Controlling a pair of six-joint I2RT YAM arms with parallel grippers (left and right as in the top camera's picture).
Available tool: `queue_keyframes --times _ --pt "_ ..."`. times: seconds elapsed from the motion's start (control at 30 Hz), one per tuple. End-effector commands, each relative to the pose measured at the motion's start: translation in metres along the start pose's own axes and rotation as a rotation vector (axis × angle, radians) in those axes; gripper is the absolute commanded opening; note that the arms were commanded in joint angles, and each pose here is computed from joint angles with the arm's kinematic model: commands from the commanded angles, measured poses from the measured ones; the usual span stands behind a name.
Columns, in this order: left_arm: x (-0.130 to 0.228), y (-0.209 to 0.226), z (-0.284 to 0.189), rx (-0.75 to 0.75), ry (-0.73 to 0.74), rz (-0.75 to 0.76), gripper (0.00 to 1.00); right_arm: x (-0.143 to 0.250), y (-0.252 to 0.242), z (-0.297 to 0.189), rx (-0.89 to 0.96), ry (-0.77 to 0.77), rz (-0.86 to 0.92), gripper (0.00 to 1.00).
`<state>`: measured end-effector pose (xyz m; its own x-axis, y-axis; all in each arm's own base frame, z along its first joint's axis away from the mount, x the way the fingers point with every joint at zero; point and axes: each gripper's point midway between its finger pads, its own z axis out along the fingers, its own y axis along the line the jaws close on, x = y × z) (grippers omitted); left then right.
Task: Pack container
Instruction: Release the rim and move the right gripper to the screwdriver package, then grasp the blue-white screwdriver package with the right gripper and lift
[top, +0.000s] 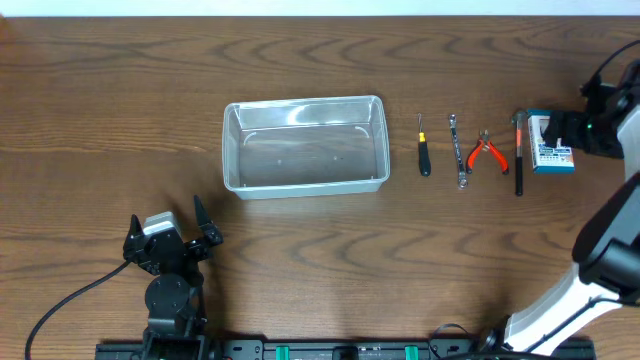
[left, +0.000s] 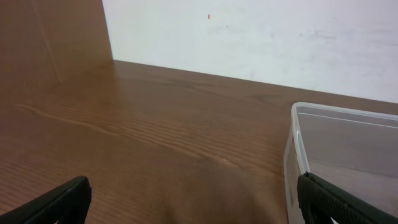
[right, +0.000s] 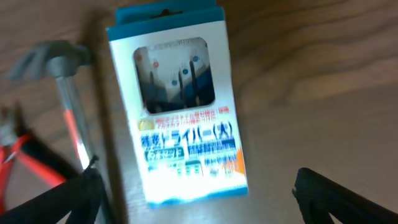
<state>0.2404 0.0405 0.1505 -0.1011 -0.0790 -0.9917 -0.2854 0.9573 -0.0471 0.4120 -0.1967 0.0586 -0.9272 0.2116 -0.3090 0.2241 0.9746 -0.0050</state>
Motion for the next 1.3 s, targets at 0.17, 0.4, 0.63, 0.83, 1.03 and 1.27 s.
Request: queue_keyframes --times 0.17,0.4,0.63,0.83,1.03,1.27 --pt "0.016 0.004 0.001 -0.021 0.044 0.021 0.98 0.011 0.002 0.043 -0.006 0.061 -0.041 0.99" --pt "0.016 0.004 0.001 -0.021 0.044 0.021 0.98 0.018 0.014 0.067 -0.015 0.103 -0.091 0.99" --pt "0.016 0.004 0.001 -0.021 0.044 0.021 0.98 0.019 0.016 0.072 -0.015 0.106 -0.059 0.87" --pt "0.016 0.004 0.001 -0.021 0.044 0.021 0.98 0.025 0.017 0.070 -0.017 0.131 -0.002 0.66" --pt "0.016 0.004 0.001 -0.021 0.044 0.021 0.98 0.020 0.019 0.041 -0.016 0.140 0.064 0.57" --pt "0.016 0.004 0.001 -0.021 0.044 0.021 0.98 -0.029 0.050 -0.064 -0.043 -0.036 0.116 0.54"
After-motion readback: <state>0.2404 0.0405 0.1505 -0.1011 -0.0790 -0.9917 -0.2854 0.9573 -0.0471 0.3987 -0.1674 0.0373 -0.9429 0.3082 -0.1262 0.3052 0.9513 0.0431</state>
